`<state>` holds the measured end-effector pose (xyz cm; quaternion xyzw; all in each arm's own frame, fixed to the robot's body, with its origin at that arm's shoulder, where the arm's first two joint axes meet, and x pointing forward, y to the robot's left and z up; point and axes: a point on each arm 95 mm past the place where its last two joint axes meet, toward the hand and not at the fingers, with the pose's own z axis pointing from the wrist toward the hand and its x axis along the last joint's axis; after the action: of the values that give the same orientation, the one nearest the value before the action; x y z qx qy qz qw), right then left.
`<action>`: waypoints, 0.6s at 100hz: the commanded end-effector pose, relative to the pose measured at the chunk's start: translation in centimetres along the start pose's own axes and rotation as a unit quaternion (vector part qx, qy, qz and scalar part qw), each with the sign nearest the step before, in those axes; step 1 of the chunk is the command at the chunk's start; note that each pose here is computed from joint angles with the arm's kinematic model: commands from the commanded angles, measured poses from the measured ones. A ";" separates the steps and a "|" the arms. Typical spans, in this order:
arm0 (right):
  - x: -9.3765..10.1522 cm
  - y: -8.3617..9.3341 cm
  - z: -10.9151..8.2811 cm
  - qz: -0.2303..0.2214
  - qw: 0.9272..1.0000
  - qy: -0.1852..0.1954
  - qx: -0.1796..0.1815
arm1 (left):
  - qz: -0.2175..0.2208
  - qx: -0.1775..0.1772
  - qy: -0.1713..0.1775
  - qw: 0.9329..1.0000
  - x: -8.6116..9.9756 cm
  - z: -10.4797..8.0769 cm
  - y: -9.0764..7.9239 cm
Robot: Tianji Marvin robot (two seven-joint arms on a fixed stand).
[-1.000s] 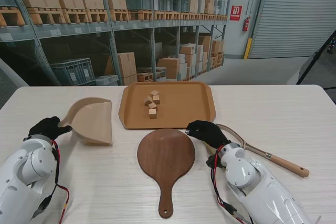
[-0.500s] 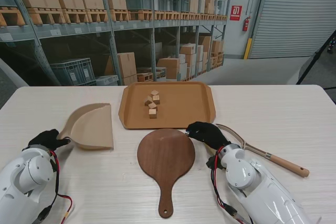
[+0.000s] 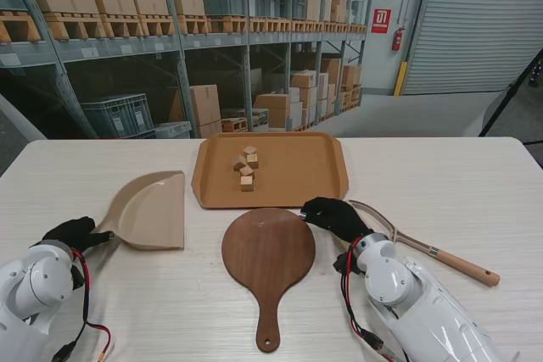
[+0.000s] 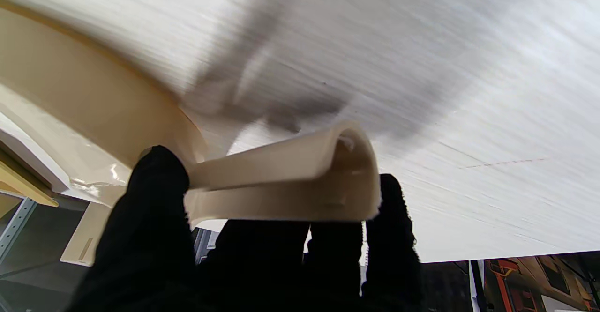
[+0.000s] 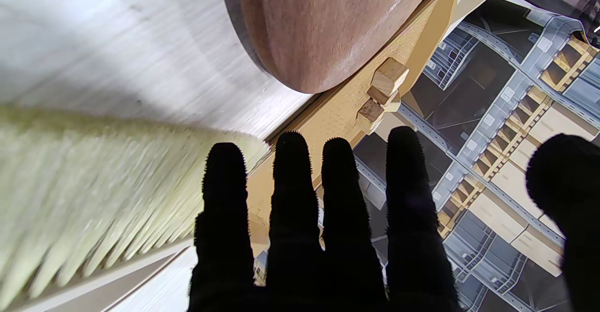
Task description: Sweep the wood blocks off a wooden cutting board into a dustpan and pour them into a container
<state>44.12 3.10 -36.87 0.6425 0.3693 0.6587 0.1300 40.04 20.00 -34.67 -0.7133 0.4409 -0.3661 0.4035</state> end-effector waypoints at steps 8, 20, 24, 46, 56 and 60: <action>-0.1 -0.5 -0.2 0.001 1.000 -0.002 0.008 | 0.012 -0.012 -0.001 1.000 -0.4 -0.7 -0.3; -0.1 -0.4 -0.2 0.001 1.000 -0.001 0.007 | 0.017 -0.002 -0.002 1.000 -0.7 -1.4 -0.9; -0.1 -0.3 -0.2 0.000 1.000 -0.001 0.007 | 0.019 0.001 -0.001 1.000 -0.8 -1.7 -1.1; 0.1 0.0 -0.1 -0.001 1.000 0.005 0.002 | 0.028 0.033 0.012 0.999 -0.8 -3.9 -3.0; 0.5 0.2 -0.1 -0.003 1.000 0.012 0.000 | 0.031 0.061 0.033 0.997 -0.1 -5.2 -4.2; 0.7 0.4 -0.1 -0.003 1.000 0.016 -0.002 | 0.031 0.074 0.043 0.996 0.3 -5.6 -4.6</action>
<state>44.29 2.85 -36.44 0.6366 0.3678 0.6645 0.1343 36.79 20.56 -29.40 -0.6649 0.4515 -0.3969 0.4433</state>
